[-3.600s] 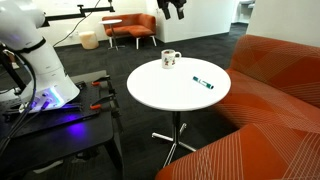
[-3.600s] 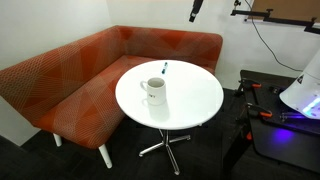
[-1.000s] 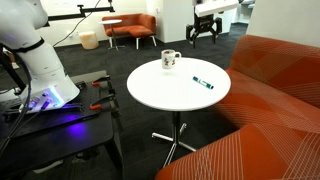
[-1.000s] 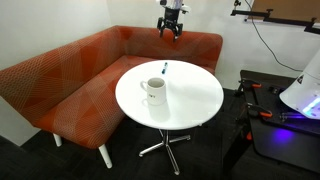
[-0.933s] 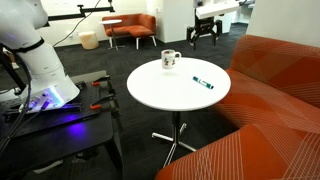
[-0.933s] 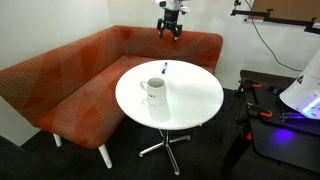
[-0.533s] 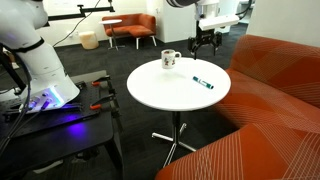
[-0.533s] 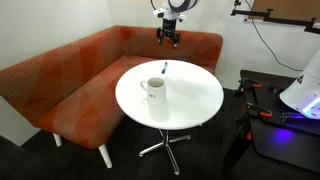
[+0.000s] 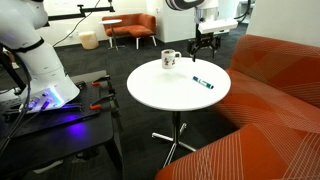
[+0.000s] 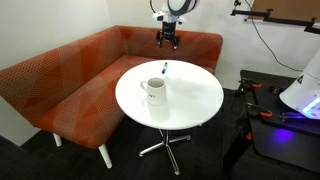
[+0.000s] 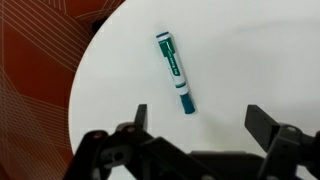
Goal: Pick up the pen from the table and put it in the cup
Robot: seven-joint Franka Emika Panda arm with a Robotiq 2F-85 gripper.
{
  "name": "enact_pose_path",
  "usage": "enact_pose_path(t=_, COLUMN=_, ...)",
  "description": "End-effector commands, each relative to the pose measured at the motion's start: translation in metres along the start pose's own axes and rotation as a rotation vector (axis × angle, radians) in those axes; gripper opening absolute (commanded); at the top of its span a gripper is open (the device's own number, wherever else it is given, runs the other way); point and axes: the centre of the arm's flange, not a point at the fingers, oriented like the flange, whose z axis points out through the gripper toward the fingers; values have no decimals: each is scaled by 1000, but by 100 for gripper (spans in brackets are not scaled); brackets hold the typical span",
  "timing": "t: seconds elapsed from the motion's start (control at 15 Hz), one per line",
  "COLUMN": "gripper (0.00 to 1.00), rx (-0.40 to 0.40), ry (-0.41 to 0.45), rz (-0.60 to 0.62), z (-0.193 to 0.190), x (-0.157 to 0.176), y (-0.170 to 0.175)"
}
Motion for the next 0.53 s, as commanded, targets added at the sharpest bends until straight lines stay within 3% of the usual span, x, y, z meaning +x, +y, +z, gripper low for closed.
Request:
enact_pose_path(t=0.0, gripper=100, rx=-34, ry=-10, rz=-15, z=6, x=4, y=6)
enact_pose_path(t=0.47, gripper=100, rx=-57, ry=-29, rz=-49, z=27, x=2, y=15)
